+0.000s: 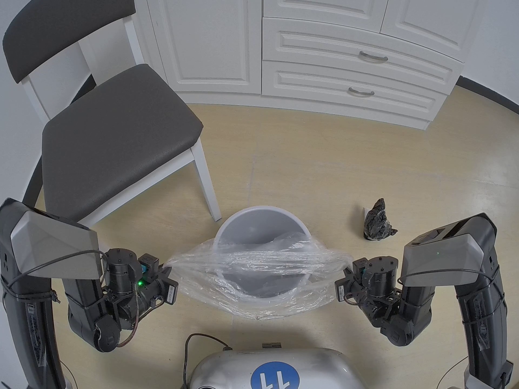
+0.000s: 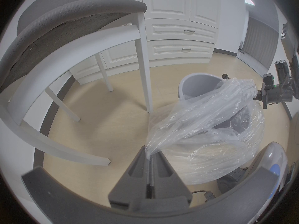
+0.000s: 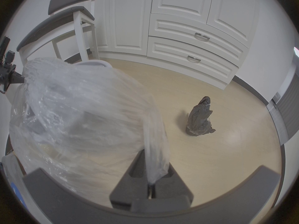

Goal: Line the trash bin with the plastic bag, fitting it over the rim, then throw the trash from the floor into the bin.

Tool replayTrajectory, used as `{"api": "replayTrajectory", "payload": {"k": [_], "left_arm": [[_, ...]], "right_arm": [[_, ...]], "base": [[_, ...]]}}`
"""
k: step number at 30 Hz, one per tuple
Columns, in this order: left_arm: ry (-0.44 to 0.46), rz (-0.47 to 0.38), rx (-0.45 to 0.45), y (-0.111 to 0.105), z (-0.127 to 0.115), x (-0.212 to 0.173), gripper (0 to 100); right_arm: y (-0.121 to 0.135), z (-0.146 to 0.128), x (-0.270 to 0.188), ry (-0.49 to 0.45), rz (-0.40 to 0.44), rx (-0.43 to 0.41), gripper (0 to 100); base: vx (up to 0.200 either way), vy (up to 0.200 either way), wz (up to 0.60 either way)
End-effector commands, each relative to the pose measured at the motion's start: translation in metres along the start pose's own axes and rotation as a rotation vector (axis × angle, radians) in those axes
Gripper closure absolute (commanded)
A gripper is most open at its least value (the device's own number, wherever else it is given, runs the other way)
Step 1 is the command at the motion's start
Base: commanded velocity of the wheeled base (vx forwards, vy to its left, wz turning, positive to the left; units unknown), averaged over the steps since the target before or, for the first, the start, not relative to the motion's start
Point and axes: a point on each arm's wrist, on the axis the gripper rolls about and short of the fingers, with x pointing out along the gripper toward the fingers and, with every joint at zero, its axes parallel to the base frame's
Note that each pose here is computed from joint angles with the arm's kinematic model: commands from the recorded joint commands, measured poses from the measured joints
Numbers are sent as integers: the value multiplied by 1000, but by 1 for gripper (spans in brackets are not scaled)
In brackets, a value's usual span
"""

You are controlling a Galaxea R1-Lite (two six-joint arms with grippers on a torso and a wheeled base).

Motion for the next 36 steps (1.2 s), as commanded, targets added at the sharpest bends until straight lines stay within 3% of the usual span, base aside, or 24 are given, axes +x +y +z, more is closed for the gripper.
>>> {"api": "replayTrajectory", "payload": {"k": [1, 5, 6, 13, 14, 21, 27, 36], "left_arm": [[9, 3, 2, 0, -3, 3, 100], [13, 2, 1, -1, -4, 4, 100], [12, 4, 0, 0, -4, 4, 100], [6, 5, -2, 0, -2, 3, 100], [7, 6, -3, 1, -3, 3, 100], [-8, 18, -7, 4, 0, 6, 100], [-1, 20, -8, 4, -1, 6, 100], [40, 23, -5, 3, -16, 21, 100]], "right_arm": [[-2, 1, 1, -16, -6, 8, 100], [-7, -1, 0, 0, -16, -5, 100], [-8, -1, -1, 3, -19, -10, 0], [-15, 13, -24, -6, 23, -17, 0], [-23, 24, -47, -18, 147, -12, 0], [-50, 45, -79, -81, 344, 27, 0], [-57, 53, -84, -107, 353, 92, 0], [-83, 19, -52, -6, 396, 127, 0]], "base": [[0, 0, 0], [0, 0, 0], [0, 0, 0], [0, 0, 0], [0, 0, 0], [0, 0, 0], [0, 0, 0], [0, 0, 0]]}}
